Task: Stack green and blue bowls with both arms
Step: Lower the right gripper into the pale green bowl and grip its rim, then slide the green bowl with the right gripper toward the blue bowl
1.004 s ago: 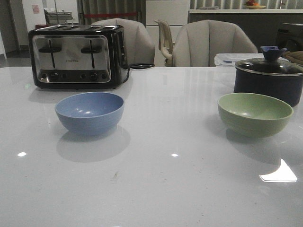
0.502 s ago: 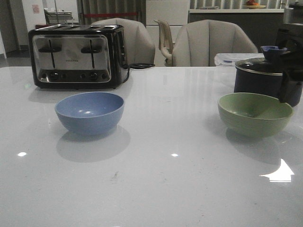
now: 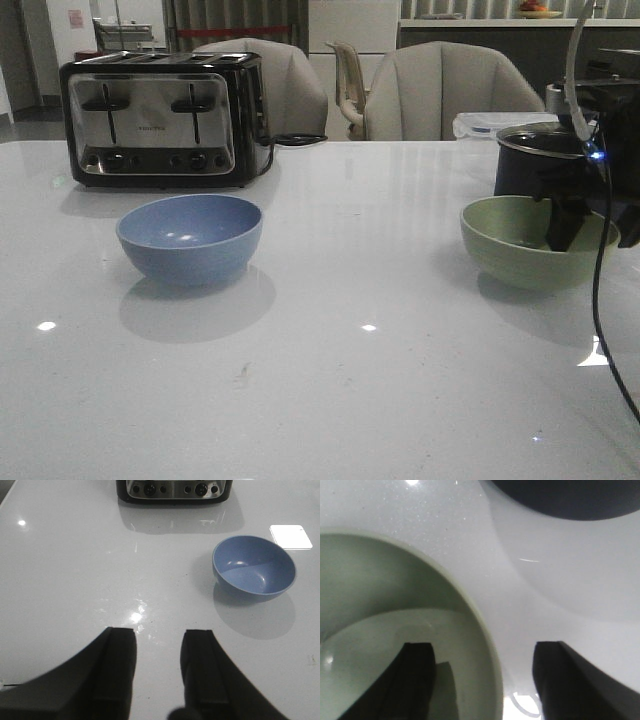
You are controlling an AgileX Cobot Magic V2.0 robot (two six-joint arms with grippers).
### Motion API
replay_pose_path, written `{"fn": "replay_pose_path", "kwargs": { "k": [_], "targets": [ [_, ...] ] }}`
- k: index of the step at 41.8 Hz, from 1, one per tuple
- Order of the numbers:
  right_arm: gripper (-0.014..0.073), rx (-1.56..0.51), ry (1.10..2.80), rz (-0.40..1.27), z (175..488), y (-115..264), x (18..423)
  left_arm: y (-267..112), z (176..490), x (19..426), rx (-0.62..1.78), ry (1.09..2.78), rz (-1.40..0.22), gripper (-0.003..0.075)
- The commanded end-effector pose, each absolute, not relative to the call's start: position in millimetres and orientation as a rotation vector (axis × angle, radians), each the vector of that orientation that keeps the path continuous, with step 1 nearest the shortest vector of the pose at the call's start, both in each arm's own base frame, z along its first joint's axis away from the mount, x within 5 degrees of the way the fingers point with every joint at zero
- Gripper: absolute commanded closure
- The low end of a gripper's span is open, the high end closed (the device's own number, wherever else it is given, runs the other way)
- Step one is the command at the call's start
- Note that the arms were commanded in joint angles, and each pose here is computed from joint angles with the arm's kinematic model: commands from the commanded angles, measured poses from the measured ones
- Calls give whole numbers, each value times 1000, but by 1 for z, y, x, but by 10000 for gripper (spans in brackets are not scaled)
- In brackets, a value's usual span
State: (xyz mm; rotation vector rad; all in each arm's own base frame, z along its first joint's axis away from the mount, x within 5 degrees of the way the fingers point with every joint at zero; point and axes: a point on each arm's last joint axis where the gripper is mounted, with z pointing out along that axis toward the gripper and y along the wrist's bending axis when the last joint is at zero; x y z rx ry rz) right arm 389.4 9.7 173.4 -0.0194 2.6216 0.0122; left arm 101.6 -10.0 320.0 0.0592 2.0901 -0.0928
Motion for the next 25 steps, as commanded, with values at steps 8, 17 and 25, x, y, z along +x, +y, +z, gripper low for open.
{"fn": "replay_pose_path", "kwargs": {
  "k": [8, 17, 25],
  "targets": [
    [427, -16, 2503, 6, 202, 7, 396, -10, 335, 106, 50, 1989, -97, 497],
    [471, -14, 2564, 6, 212, 7, 396, -10, 335, 106, 50, 1989, -97, 543],
    [471, -41, 2656, 18, 233, 17, 398, -10, 335, 106, 50, 1987, -97, 584]
  ]
}}
